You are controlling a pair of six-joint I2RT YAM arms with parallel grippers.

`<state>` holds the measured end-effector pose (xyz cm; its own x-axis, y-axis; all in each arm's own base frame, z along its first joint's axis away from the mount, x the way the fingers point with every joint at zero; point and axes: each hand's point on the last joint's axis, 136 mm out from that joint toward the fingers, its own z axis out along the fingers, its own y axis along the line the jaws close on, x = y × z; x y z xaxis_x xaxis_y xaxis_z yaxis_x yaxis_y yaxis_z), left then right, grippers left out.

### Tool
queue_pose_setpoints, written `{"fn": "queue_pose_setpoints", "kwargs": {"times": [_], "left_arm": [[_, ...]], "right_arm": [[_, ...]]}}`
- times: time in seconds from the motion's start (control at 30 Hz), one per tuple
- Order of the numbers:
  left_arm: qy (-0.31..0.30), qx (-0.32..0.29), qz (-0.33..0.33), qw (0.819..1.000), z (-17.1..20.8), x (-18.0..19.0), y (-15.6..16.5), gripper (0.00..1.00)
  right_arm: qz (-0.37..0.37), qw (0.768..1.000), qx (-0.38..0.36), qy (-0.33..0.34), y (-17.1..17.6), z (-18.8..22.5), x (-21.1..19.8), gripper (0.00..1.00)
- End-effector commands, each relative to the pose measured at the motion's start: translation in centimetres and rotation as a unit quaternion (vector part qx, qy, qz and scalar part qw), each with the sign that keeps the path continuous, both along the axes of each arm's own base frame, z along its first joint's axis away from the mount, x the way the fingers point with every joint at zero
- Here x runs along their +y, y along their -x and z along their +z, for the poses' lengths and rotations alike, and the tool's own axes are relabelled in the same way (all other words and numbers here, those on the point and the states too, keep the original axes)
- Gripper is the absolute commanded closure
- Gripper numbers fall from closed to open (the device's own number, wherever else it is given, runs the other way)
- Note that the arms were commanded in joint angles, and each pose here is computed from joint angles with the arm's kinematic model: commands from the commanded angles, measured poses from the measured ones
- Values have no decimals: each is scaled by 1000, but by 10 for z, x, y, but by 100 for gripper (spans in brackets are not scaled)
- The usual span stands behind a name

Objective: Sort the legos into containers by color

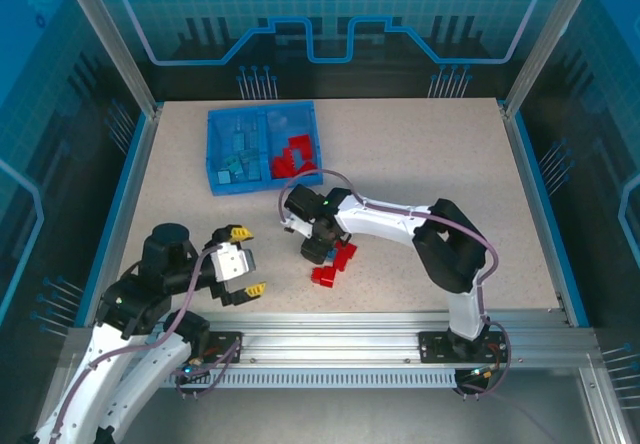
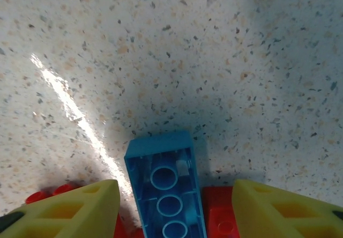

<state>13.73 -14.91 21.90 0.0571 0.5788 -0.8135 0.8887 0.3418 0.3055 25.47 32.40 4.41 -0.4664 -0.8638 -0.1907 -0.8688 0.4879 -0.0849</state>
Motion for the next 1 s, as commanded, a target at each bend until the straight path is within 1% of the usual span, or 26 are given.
{"fn": "queue_pose_setpoints", "kwargs": {"times": [0.0,0.13,0.23,0.37,0.43,0.53,0.63,0.67,0.73,0.83,0.87,0.9,0.97], "left_arm": [[-13,9,-45,999,-13,-5,11,1],[-15,6,-47,999,-15,-7,7,1],[-15,2,-46,999,-16,-8,3,1],[-14,-3,-45,999,-17,-9,-1,1],[-15,-4,-43,999,-17,-9,-2,1],[2,-13,-20,1000,-9,-8,-9,1],[60,-35,48,996,18,-6,-31,1],[87,-35,78,993,28,-4,-39,1],[148,-21,146,978,51,3,-58,1],[220,33,257,941,77,19,-83,1],[238,56,289,926,83,24,-90,1],[246,73,313,914,88,28,-95,1],[249,104,344,899,89,32,-101,1]], "right_arm": [[19,999,9,24,3,-6,-2,43],[18,999,22,45,7,-21,-8,49],[15,999,18,49,5,-25,-9,58],[12,999,9,34,1,-18,-3,70],[9,1000,0,20,-2,-9,2,74],[-6,999,-25,-30,-11,23,14,75],[-30,991,-61,-119,-25,76,33,75],[-37,984,-77,-156,-31,97,41,74],[-52,968,-111,-221,-45,135,57,74],[-80,944,-154,-281,-71,170,74,73],[-91,937,-164,-295,-82,177,80,73],[-102,930,-173,-308,-96,182,87,73],[-120,922,-180,-322,-117,186,97,74]]}}
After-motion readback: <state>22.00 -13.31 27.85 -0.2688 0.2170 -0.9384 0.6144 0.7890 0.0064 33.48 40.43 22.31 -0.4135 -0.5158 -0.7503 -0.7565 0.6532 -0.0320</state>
